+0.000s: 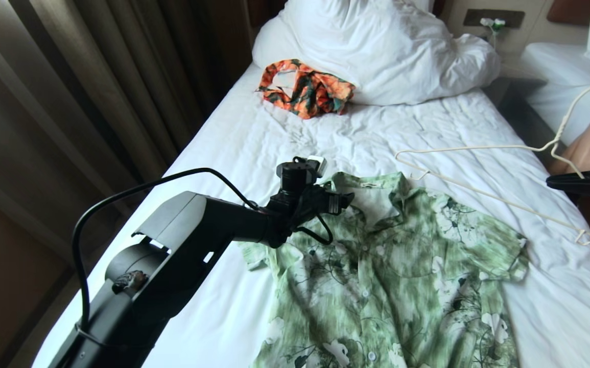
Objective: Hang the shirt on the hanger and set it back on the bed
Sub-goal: Lift the shirt and hanger
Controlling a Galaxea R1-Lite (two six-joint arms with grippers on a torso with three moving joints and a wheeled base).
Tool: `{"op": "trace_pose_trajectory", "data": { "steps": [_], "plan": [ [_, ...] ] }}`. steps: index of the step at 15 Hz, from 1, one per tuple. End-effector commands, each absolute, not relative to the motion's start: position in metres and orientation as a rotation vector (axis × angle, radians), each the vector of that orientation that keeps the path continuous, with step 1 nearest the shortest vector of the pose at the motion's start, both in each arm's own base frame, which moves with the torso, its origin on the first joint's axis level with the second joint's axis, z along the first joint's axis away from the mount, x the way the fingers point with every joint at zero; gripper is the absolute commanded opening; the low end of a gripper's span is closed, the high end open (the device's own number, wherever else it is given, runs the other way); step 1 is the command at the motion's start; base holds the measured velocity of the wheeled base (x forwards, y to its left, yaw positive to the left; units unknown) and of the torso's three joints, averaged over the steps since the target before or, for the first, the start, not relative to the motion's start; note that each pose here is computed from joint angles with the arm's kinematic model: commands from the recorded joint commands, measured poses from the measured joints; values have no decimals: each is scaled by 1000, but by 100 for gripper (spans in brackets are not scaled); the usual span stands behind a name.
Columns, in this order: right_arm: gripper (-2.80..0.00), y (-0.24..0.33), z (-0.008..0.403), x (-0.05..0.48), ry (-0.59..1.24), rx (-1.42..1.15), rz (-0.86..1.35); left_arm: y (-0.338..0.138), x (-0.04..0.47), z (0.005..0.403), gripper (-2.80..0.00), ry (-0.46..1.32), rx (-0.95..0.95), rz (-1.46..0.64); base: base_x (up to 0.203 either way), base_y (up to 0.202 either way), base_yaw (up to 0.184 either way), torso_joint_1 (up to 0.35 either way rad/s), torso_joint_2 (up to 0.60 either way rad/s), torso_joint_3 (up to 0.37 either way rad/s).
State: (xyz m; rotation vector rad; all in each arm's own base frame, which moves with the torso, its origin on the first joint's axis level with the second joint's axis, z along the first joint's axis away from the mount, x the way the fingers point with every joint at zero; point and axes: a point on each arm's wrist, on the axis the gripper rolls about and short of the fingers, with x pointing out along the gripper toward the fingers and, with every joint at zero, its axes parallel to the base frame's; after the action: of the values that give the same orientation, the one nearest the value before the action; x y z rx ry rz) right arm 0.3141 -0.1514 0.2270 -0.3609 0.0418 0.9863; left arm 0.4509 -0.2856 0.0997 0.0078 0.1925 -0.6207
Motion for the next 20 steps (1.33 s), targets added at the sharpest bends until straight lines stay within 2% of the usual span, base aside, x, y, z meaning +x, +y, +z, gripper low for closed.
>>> {"op": "trace_pose_trajectory", "data": {
  "steps": [1, 5, 6, 15, 20],
  "plan": [
    [-280, -151, 227, 314, 34, -361, 989, -283, 454, 97, 0, 188, 19, -614, 0, 0, 0, 0, 0, 0],
    [-280, -152, 227, 313, 33, -360, 988, -278, 464, 94, 0, 162, 40, -582, 0, 0, 0, 0, 0, 0],
    [-280, -152, 226, 314, 34, -358, 989, -279, 465, 92, -280, 161, 44, -576, 0, 0, 0, 0, 0, 0],
    [-280, -152, 221, 316, 42, -344, 994, -278, 464, 96, -280, 152, 54, -573, 0, 0, 0, 0, 0, 0],
    [-280, -142, 222, 316, 42, -342, 1021, -272, 440, 131, -280, 144, 51, -538, 0, 0, 0, 0, 0, 0]
  ]
}}
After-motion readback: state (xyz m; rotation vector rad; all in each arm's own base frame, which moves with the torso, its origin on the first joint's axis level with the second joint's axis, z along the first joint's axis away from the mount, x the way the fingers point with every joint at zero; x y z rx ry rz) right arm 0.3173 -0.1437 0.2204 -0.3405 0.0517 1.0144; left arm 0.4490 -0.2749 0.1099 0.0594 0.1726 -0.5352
